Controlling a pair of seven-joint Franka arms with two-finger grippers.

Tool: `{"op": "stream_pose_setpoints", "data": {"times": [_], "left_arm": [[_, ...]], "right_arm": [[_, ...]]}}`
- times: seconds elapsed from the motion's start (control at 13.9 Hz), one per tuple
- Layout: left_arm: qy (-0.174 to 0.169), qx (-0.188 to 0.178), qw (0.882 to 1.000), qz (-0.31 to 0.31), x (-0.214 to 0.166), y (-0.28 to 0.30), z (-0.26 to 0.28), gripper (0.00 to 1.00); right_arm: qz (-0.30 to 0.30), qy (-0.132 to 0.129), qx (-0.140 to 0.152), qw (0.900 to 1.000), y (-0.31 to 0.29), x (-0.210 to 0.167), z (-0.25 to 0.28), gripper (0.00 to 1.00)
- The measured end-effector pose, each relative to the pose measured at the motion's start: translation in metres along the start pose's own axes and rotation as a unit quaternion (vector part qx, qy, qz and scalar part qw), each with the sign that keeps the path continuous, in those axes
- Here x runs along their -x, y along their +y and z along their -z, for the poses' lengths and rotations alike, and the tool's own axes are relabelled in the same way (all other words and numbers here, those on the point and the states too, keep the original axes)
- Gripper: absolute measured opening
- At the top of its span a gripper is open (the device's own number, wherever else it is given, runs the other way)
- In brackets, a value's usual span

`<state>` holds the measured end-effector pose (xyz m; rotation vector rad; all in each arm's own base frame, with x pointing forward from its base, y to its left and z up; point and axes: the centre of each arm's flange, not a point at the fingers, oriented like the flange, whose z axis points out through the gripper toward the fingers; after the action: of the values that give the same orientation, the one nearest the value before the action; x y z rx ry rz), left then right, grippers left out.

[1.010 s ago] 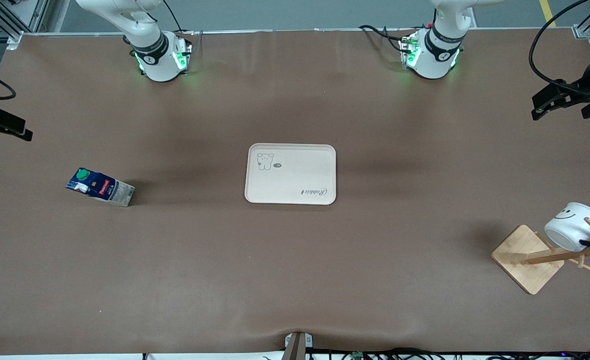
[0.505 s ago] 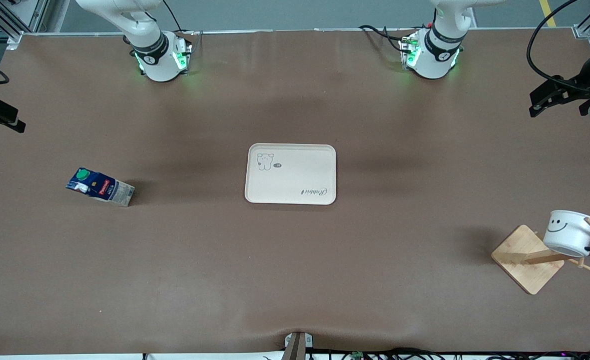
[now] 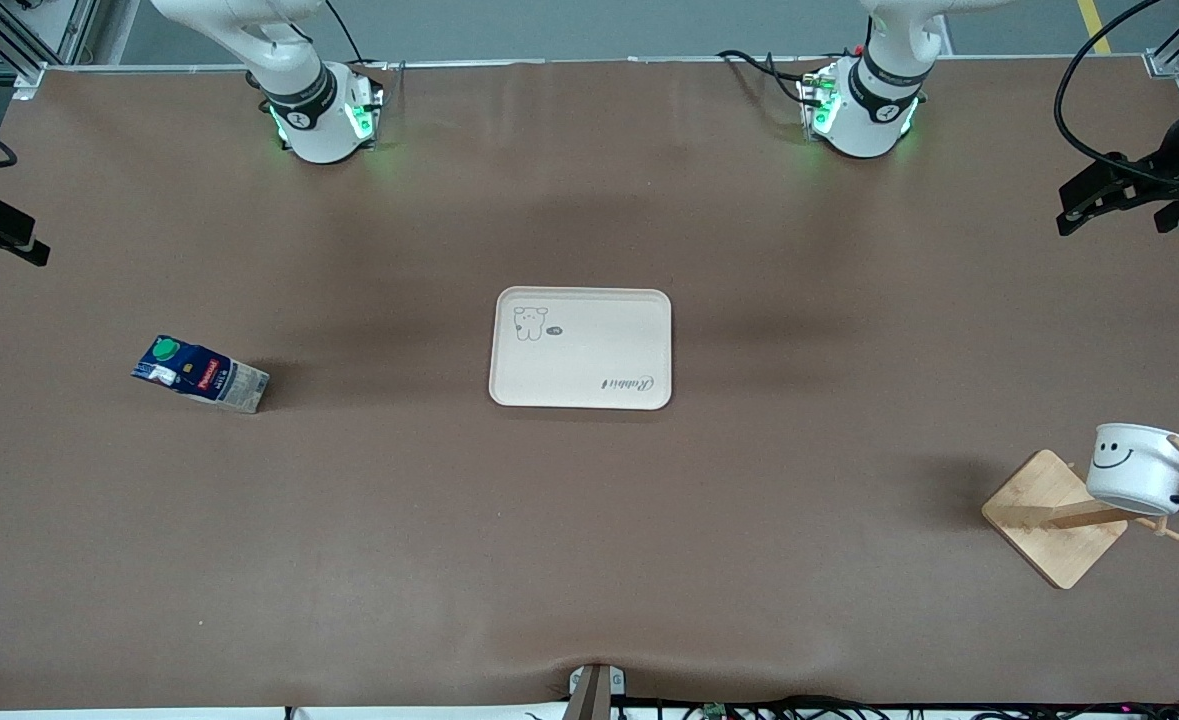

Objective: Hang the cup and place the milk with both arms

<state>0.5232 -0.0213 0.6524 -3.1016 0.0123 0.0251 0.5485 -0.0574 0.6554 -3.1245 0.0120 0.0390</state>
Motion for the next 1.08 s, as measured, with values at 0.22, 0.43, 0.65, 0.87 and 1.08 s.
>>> {"op": "stream_pose_setpoints", "data": {"times": [0.22, 0.43, 0.65, 0.87, 1.08], "left_arm": [[0.000, 0.000, 1.000, -0.003, 0.0000, 0.0014, -0.0004, 1.00], [-0.002, 0.001, 1.000, -0.008, -0.0004, 0.0059, -0.0019, 1.00], [-0.003, 0.001, 1.000, -0.009, -0.0009, 0.0070, -0.0027, 1.00], [0.003, 0.001, 1.000, -0.009, -0.0031, 0.0068, 0.0001, 1.00], [0.006, 0.002, 1.000, -0.009, -0.0053, 0.0072, 0.0021, 1.00]], "right_arm": [[0.000, -0.011, -0.001, 1.000, 0.0000, 0.0024, -0.0019, 1.00], [-0.003, -0.011, -0.001, 1.000, 0.0025, 0.0026, -0.0019, 1.00], [-0.003, -0.011, -0.001, 1.000, 0.0022, 0.0026, -0.0019, 1.00], [-0.003, -0.010, -0.001, 1.000, 0.0023, 0.0025, -0.0018, 1.00], [-0.003, -0.010, -0.001, 1.000, 0.0021, 0.0025, -0.0018, 1.00]]}}
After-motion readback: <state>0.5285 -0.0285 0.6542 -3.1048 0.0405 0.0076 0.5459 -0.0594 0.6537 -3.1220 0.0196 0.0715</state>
